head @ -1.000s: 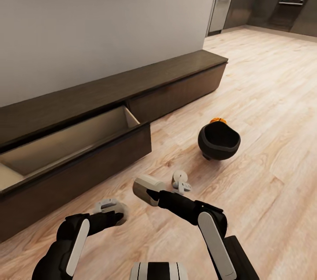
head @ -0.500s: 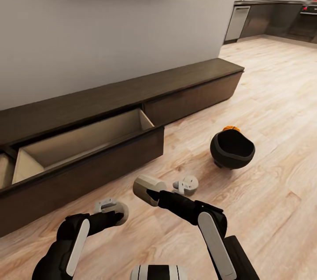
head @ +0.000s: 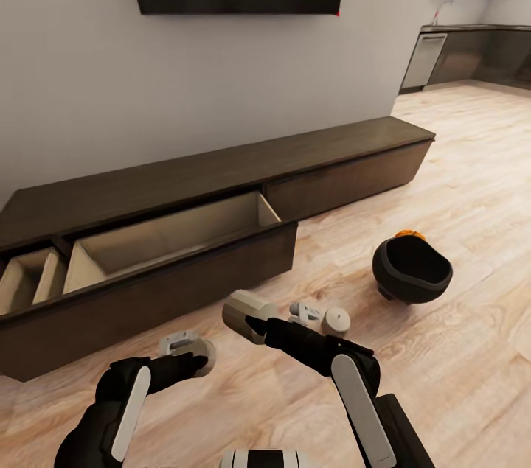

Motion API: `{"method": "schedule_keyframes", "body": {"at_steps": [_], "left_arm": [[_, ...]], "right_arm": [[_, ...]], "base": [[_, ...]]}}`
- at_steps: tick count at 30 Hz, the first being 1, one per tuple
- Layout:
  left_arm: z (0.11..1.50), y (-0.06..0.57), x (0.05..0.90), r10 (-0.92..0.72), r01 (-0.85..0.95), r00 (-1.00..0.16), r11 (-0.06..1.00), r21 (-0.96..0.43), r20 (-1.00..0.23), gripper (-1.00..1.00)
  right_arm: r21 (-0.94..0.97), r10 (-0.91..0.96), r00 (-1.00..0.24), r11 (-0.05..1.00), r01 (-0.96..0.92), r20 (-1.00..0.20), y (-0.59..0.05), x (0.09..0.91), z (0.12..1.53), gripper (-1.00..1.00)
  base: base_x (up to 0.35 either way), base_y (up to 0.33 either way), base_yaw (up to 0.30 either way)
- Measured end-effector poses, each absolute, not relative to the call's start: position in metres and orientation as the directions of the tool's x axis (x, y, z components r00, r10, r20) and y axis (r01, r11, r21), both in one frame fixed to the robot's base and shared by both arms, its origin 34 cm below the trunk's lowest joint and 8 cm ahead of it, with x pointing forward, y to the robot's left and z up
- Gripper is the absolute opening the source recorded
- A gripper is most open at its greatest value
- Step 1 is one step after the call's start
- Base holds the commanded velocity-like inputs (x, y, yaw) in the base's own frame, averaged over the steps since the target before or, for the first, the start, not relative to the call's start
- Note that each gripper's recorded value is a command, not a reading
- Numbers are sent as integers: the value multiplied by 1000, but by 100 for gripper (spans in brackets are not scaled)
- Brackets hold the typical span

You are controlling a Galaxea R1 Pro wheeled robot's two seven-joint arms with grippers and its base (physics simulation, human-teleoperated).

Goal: Place each of the two pumpkins and all three candles from the living room inside a cabinet in the living room (use any cabinet), then make sure every cabinet is closed, and position the cauldron so it is next to a table in the living room.

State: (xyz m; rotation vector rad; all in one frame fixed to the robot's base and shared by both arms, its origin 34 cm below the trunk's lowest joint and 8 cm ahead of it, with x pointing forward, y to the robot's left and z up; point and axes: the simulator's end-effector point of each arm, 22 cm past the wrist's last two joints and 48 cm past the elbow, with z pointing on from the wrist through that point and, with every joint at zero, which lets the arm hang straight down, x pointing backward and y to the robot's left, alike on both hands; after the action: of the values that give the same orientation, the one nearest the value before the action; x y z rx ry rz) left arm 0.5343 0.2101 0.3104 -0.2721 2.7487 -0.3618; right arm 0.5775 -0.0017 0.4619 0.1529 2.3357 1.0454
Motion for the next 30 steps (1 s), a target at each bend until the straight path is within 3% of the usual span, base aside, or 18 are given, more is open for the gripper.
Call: {"method": "schedule_keyframes", "body": {"at_steps": [8,13,30], "left_arm": [[330,210,542,-231,-129,-905,949,-287,-356,-100],[342,212,546,-230,-123,-896,950,-286,-381,-100],[382,225,558,-246,-126,-856,952,-278,-454,-100]], "right_arm": [[702,322,-810,697,-148,-490,-4,579,482,-100],[615,313,-803,784,-82,-507,-26,583,473,-100],[388,183,-787,918,-77,-589,-26,576,501,-100]], "base": [[-73,0,210],[-1,0,211],[0,0,212]]}}
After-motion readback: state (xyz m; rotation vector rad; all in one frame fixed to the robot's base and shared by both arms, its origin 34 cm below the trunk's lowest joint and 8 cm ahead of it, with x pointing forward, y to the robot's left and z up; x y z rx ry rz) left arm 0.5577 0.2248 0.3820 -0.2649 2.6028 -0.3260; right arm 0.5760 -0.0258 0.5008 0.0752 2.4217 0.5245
